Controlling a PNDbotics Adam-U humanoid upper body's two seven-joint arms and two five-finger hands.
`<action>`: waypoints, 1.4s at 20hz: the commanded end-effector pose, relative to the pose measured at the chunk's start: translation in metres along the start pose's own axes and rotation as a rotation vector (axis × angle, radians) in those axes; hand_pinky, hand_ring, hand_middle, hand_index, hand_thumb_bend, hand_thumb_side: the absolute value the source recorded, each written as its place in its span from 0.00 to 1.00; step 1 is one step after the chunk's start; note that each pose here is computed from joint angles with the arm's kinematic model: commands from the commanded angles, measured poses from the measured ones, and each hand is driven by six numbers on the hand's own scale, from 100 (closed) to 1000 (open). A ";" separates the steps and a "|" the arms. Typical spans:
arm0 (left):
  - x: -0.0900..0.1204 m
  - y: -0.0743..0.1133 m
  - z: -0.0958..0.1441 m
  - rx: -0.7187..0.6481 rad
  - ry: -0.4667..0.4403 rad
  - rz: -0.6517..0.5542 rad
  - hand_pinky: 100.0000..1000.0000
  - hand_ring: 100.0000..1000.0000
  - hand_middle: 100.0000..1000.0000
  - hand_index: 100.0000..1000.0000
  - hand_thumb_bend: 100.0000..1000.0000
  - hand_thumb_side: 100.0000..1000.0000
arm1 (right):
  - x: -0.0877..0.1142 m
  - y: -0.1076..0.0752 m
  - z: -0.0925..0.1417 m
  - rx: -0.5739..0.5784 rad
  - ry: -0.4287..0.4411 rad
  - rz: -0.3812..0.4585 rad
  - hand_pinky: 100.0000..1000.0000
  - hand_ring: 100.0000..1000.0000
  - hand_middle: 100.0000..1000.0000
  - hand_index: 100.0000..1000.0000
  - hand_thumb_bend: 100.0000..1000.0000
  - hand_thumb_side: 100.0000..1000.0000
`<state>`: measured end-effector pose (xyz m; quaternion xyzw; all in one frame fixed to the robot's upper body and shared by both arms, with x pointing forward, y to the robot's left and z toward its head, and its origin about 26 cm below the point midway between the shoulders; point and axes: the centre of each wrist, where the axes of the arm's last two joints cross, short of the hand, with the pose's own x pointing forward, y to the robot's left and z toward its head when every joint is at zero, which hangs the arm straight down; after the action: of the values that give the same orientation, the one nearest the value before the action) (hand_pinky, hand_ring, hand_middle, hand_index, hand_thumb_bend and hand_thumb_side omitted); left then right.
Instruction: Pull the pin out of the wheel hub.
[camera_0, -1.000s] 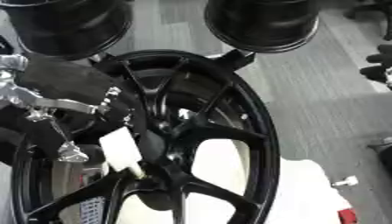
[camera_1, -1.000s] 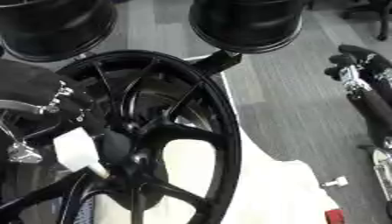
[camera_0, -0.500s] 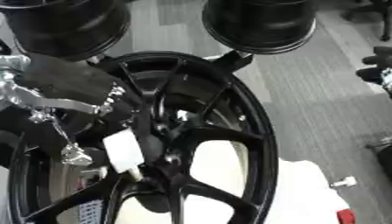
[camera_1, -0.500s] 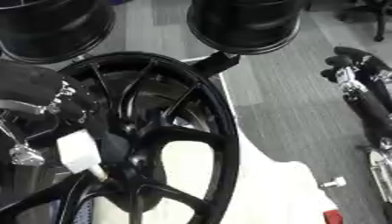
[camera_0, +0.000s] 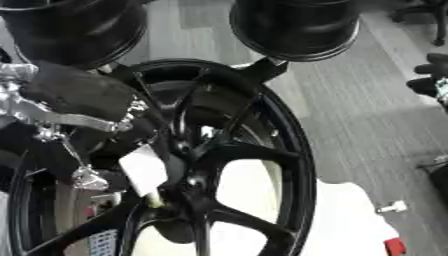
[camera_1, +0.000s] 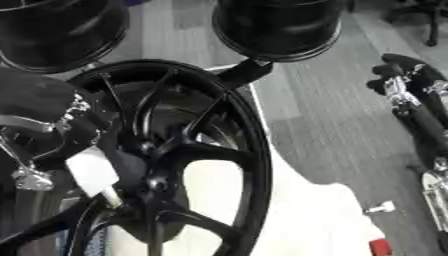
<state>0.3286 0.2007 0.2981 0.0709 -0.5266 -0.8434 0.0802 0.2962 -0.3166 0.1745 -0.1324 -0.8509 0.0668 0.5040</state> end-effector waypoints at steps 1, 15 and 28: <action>0.002 0.011 0.005 -0.142 -0.120 -0.122 0.77 0.61 0.41 0.64 0.04 0.00 | 0.008 -0.003 -0.002 -0.004 -0.027 0.001 0.78 0.67 0.67 0.79 0.00 0.52; 0.000 0.038 0.047 0.034 -0.009 -0.066 0.66 0.40 0.10 0.32 0.03 0.00 | 0.006 -0.004 -0.001 -0.021 -0.017 -0.004 0.78 0.67 0.67 0.79 0.00 0.52; -0.059 -0.013 0.223 0.504 0.668 0.182 0.68 0.44 0.14 0.37 0.00 0.00 | 0.005 -0.012 0.003 -0.078 -0.017 0.017 0.78 0.67 0.67 0.79 0.00 0.51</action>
<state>0.3510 0.3901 0.3634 0.2607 -0.6659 -0.6340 0.2945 0.2925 -0.3237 0.1712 -0.1495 -0.8489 0.0382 0.5055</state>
